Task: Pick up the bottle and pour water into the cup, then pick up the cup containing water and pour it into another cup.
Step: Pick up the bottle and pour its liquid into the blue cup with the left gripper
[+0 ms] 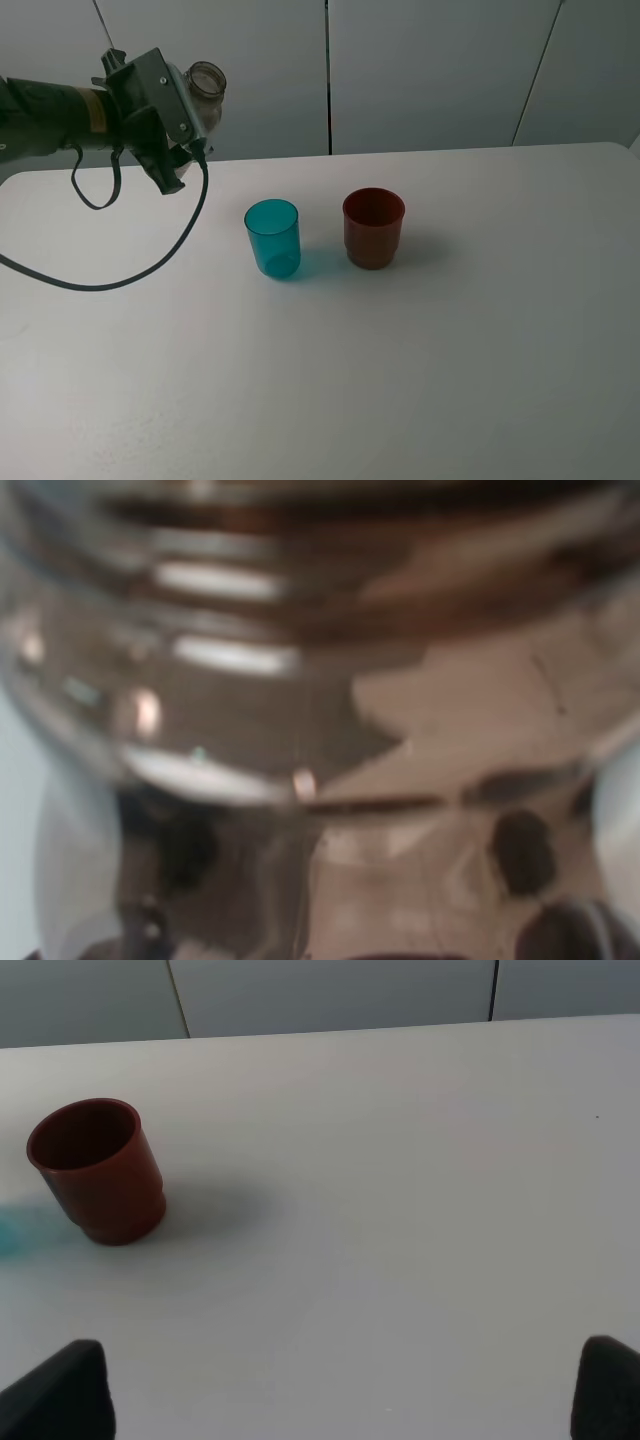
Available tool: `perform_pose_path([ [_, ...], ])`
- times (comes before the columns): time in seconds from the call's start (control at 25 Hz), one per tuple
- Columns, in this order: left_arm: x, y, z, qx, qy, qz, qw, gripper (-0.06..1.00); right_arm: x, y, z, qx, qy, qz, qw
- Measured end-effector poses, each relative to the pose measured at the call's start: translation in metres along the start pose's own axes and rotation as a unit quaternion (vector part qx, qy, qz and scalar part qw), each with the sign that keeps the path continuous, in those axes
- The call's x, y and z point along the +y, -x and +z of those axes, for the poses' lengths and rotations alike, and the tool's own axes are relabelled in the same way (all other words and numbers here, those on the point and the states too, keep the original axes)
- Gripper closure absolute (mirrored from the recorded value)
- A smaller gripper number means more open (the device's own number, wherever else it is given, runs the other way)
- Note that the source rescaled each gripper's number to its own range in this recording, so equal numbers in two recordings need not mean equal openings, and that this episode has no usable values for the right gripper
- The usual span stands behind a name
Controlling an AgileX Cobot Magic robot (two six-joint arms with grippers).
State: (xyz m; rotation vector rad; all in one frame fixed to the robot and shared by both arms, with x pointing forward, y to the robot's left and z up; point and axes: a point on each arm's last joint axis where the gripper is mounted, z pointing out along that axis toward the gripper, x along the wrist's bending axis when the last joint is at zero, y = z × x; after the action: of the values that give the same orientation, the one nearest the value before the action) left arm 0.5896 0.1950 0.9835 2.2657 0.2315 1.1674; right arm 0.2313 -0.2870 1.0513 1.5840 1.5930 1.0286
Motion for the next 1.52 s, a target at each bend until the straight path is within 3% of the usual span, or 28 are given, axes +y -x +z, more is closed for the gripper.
perform_pose_path([
  [0.96,0.003,0.018,0.012,-0.027,-0.001,0.146,0.989,0.94,0.000,0.000,0.000,0.000,0.000,0.000,1.000],
  [1.52,0.010,0.018,0.018,-0.053,-0.058,0.167,0.983,0.94,0.000,0.000,0.000,0.000,0.000,0.000,1.000],
])
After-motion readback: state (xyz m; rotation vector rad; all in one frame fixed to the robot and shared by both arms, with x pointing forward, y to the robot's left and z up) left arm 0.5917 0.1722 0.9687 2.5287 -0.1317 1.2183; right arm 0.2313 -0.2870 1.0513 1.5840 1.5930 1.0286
